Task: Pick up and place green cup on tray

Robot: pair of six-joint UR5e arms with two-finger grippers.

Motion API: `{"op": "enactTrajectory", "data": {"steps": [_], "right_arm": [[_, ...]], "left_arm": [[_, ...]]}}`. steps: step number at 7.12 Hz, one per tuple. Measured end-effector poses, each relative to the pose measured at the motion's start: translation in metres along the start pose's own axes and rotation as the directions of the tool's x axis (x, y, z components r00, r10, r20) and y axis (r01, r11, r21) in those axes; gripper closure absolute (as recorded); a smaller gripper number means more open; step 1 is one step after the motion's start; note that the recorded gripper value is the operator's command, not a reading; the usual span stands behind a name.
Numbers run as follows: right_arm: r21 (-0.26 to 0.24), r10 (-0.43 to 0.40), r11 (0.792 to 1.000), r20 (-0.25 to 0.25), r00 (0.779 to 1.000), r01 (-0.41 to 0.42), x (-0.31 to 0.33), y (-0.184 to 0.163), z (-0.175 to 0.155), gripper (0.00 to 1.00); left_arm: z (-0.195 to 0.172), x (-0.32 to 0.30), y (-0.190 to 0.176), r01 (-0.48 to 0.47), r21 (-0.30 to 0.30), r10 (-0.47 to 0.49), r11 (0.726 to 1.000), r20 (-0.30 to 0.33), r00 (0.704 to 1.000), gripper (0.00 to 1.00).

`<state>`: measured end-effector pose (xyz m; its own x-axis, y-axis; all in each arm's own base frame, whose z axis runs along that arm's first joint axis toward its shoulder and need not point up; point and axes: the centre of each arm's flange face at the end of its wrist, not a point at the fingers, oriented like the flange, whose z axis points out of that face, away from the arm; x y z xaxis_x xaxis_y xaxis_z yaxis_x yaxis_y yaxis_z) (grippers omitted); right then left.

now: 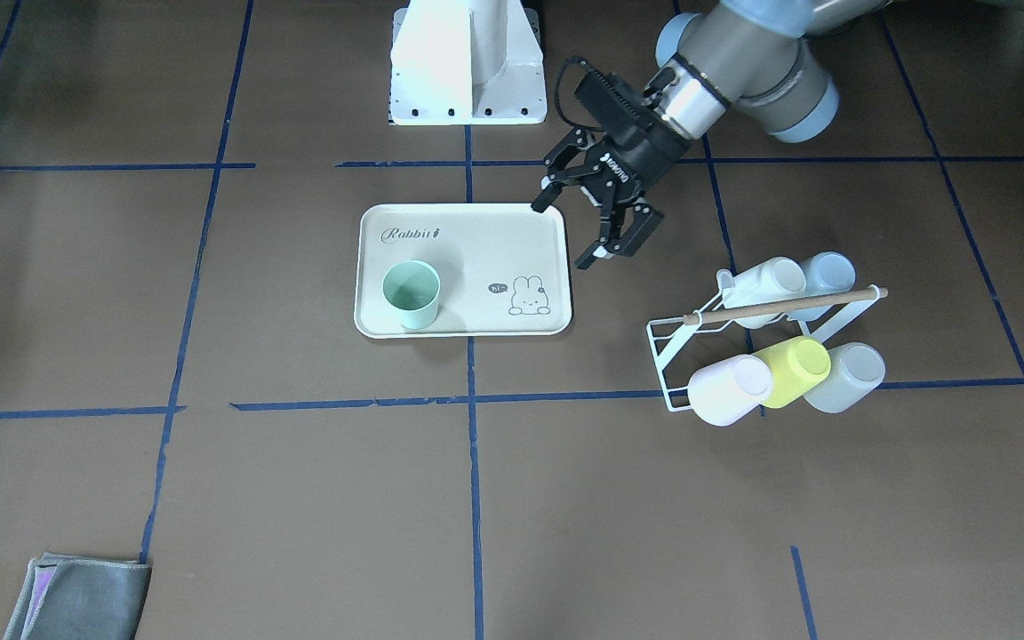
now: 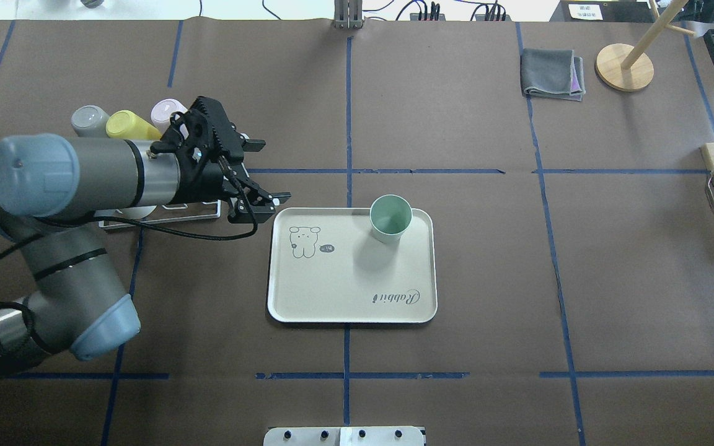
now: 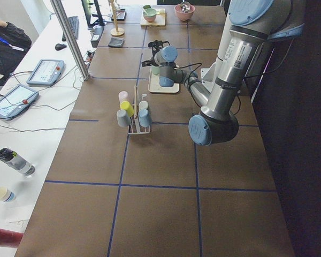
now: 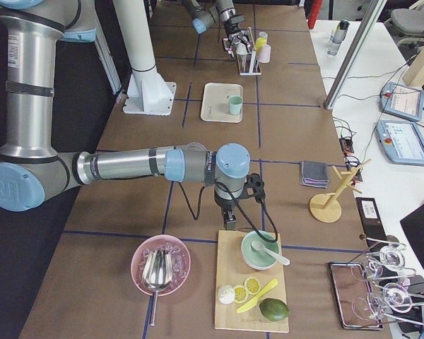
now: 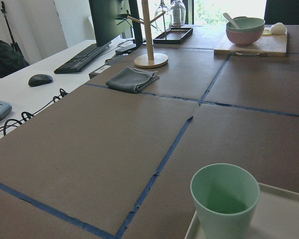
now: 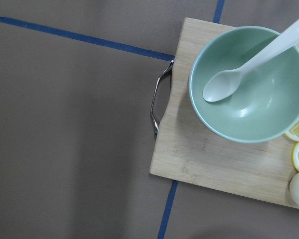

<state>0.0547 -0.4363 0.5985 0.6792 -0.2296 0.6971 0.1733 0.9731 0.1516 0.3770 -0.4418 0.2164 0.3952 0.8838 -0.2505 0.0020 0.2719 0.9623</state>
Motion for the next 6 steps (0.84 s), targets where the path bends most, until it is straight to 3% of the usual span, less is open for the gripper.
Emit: {"op": "enactTrajectory", "data": {"steps": [1,3,5,6], "right_arm": [[0.004,-0.004,1.0,-0.001,1.0,0.004,0.0,0.0,0.0,0.0],[0.006,-0.009,1.0,-0.001,1.0,0.009,0.0,0.0,-0.001,0.0],[0.006,-0.011,1.0,-0.002,1.0,0.011,-0.001,0.0,0.0,0.0],[0.006,-0.011,1.0,-0.002,1.0,0.011,-0.001,0.0,0.0,0.0]], "left_arm": [[-0.033,-0.029,-0.002,-0.018,-0.082,0.019,0.997,0.009,1.0,0.02],[-0.088,-0.089,0.028,-0.128,-0.201,0.142,0.971,0.056,0.988,0.02],[-0.138,-0.15,0.079,-0.217,-0.341,0.266,0.915,0.102,0.959,0.02],[-0.166,-0.181,0.102,-0.2,-0.429,0.271,0.881,0.112,0.956,0.01]]}}
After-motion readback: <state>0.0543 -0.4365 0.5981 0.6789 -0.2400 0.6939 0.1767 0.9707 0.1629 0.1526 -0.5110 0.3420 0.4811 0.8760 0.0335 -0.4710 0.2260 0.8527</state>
